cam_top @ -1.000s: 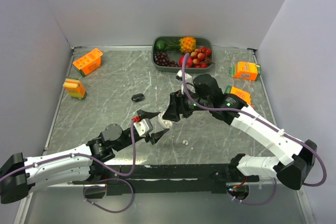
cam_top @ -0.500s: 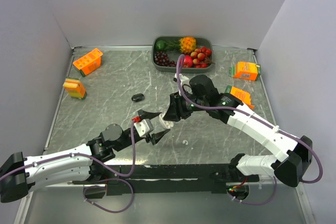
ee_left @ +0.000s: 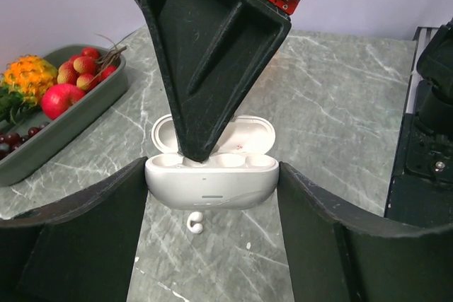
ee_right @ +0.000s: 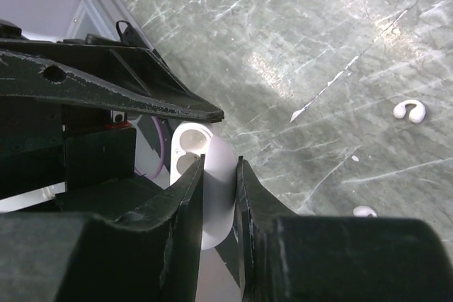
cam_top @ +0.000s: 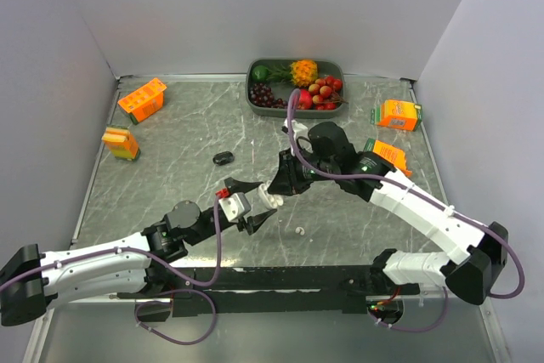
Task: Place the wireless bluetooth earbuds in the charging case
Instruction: Adjust the charging case, then pick up the earbud from the center of the board.
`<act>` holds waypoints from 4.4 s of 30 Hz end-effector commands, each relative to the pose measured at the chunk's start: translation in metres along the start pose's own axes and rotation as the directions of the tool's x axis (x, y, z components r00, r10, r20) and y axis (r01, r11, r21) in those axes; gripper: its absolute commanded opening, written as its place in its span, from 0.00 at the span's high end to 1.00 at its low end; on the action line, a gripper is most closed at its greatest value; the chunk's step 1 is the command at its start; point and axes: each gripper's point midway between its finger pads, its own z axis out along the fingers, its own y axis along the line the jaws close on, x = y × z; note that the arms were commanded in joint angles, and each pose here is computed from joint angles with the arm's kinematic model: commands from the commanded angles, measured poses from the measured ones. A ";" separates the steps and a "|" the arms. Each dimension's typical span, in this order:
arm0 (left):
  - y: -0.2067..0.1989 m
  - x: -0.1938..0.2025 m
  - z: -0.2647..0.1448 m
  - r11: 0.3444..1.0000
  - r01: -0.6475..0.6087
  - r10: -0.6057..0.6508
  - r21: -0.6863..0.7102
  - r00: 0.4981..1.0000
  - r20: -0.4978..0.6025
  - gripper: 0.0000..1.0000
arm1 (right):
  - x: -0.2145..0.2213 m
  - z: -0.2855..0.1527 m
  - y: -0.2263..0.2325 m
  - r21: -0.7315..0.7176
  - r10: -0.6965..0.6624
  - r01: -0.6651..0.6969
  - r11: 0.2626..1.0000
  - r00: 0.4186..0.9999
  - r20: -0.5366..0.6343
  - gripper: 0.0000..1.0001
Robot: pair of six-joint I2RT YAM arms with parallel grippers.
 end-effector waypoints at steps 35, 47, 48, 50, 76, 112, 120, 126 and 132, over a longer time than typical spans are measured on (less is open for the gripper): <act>-0.062 -0.056 -0.013 0.911 0.182 -0.177 0.371 0.983 -0.048 0.16 | 0.007 -0.061 0.070 -0.089 -0.717 0.730 0.677 0.682 0.140 1.00; -0.068 -0.047 -0.013 0.898 0.170 -0.150 0.405 0.985 -0.081 0.47 | 0.010 -0.056 0.087 -0.187 -0.702 0.718 0.670 0.695 0.155 1.00; -0.068 -0.046 -0.013 0.898 0.172 -0.151 0.405 0.985 -0.083 0.54 | 0.010 -0.056 0.088 -0.192 -0.702 0.717 0.670 0.696 0.153 1.00; -0.066 -0.047 -0.014 0.902 0.169 -0.151 0.397 0.986 -0.077 0.59 | 0.009 -0.057 0.089 -0.192 -0.701 0.718 0.669 0.695 0.157 1.00; -0.060 -0.040 -0.016 0.917 0.186 -0.175 0.353 0.983 -0.064 0.99 | -0.004 -0.063 0.091 -0.138 -0.675 0.700 0.701 0.713 0.189 0.54; 0.008 -0.030 -0.051 0.919 0.390 -0.382 -0.057 0.918 0.107 0.99 | 0.092 0.012 -0.131 0.410 0.134 -0.098 0.907 0.989 -0.062 0.51; 0.006 -0.027 -0.048 0.920 0.388 -0.382 -0.050 0.919 0.091 0.99 | 0.129 0.021 -0.145 0.442 0.212 -0.124 0.888 0.965 -0.156 0.54; 0.007 -0.028 -0.048 0.921 0.386 -0.381 -0.056 0.920 0.091 0.99 | 0.143 0.026 -0.152 0.461 0.253 -0.146 0.875 0.951 -0.178 0.59; 0.006 -0.024 -0.047 0.921 0.385 -0.381 -0.056 0.921 0.080 0.99 | 0.148 0.028 -0.151 0.446 0.250 -0.142 0.884 0.948 -0.195 0.61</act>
